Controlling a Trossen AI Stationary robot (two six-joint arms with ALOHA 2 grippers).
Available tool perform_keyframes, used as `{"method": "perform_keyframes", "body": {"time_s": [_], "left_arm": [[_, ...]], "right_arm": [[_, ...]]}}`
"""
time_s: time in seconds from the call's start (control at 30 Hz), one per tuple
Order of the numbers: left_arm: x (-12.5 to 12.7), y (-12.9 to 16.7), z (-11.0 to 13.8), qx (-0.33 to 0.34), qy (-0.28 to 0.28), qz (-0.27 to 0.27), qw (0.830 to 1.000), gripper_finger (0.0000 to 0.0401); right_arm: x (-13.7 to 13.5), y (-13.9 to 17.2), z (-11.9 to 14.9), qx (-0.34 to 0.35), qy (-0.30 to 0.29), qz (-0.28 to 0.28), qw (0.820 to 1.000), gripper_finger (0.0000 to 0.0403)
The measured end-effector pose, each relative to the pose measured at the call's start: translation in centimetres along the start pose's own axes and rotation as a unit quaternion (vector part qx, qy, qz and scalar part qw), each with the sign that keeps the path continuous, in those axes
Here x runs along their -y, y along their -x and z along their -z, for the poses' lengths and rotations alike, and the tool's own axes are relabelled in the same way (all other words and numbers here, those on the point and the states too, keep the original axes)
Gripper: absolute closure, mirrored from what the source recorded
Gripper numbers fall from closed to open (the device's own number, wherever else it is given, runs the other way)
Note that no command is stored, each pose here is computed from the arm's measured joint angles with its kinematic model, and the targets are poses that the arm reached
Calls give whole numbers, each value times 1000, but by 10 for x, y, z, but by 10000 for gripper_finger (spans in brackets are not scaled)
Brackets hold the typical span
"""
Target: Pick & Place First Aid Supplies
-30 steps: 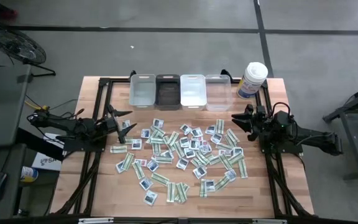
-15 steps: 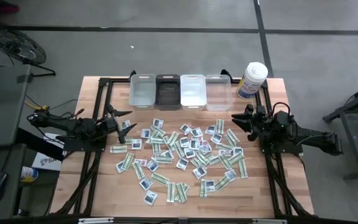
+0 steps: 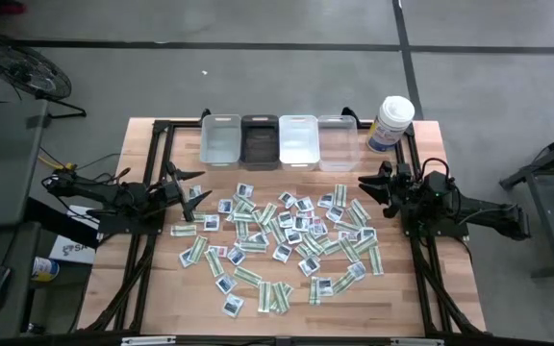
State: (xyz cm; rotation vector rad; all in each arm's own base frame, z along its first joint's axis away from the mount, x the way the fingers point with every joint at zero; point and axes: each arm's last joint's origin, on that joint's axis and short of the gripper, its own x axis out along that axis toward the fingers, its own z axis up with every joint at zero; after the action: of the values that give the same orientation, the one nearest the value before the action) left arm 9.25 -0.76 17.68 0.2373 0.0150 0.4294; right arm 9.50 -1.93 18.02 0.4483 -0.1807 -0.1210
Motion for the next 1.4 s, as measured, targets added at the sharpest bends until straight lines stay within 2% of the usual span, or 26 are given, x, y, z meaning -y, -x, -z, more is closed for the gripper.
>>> {"method": "perform_keyframes", "body": {"time_s": [0.57, 0.67, 0.9, 1.07, 1.23, 1.4], "left_arm": [[0, 0, 0, 0, 0, 0, 1000, 121], [0, 0, 0, 0, 0, 0, 1000, 121], [0, 0, 0, 0, 0, 0, 1000, 121], [0, 0, 0, 0, 0, 0, 1000, 121], [0, 0, 0, 0, 0, 0, 1000, 121], [0, 0, 0, 0, 0, 0, 1000, 121]], "right_arm": [[-2, 0, -3, 14, -21, -14, 1000, 281], [-3, 0, -4, 11, 1, -11, 1000, 281], [-17, 2, -34, -77, 50, 36, 995, 281], [-29, -3, -58, -157, 29, 75, 984, 281], [-39, -21, -79, -230, -34, 119, 965, 281], [-46, -45, -95, -312, -23, 154, 937, 281]]}}
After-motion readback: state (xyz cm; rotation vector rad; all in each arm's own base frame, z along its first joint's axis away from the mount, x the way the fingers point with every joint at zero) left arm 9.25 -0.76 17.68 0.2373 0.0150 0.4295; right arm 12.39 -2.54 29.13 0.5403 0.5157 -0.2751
